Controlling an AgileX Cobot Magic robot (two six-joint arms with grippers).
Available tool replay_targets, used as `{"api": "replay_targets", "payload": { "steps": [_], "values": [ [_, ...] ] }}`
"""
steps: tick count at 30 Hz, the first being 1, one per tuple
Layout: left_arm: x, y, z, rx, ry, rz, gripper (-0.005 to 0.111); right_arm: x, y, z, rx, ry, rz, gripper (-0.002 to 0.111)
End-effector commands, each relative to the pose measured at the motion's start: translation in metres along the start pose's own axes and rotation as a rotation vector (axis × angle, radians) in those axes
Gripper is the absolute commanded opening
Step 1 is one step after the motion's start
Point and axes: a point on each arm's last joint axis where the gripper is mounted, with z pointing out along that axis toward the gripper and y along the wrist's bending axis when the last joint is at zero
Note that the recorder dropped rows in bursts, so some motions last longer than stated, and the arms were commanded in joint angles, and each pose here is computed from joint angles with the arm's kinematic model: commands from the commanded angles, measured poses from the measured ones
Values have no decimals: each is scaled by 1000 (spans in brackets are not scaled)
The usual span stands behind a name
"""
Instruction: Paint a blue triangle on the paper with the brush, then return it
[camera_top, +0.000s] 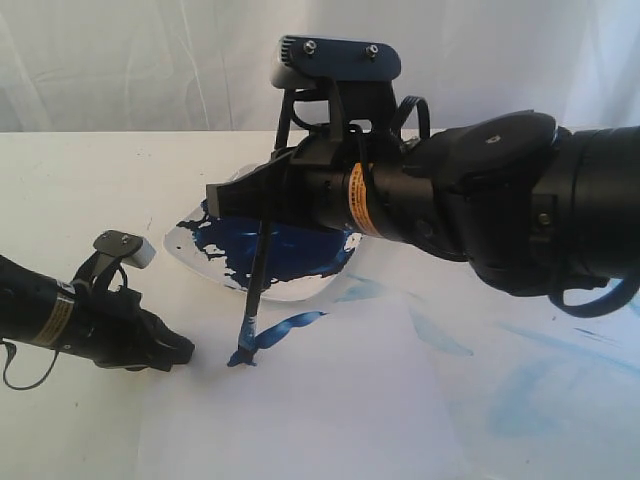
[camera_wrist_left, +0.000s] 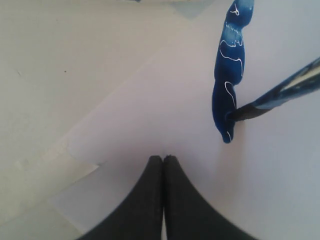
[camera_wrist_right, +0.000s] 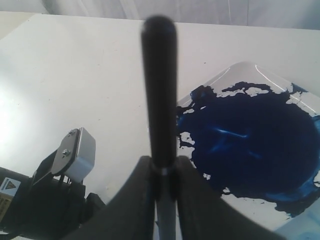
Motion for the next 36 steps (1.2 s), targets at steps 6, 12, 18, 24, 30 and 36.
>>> {"api": "replay_targets", "payload": {
  "steps": [6, 12, 18, 24, 30, 36],
  "values": [
    [3, 0, 2, -6, 21, 12, 0, 4, -1, 1, 0, 13, -8, 0],
    [3, 1, 2, -10, 22, 12, 0, 4, -1, 1, 1, 13, -24, 0],
    [3, 1, 2, -10, 22, 12, 0, 4, -1, 1, 1, 13, -27, 0],
    [3, 1, 2, -10, 22, 12, 0, 4, -1, 1, 1, 13, -27, 0],
    [3, 1, 2, -10, 22, 12, 0, 12, -6, -2, 30, 24, -27, 0],
    [3, 1, 2, -10, 22, 12, 0, 10, -8, -13, 39, 3, -19, 0]
  ]
}}
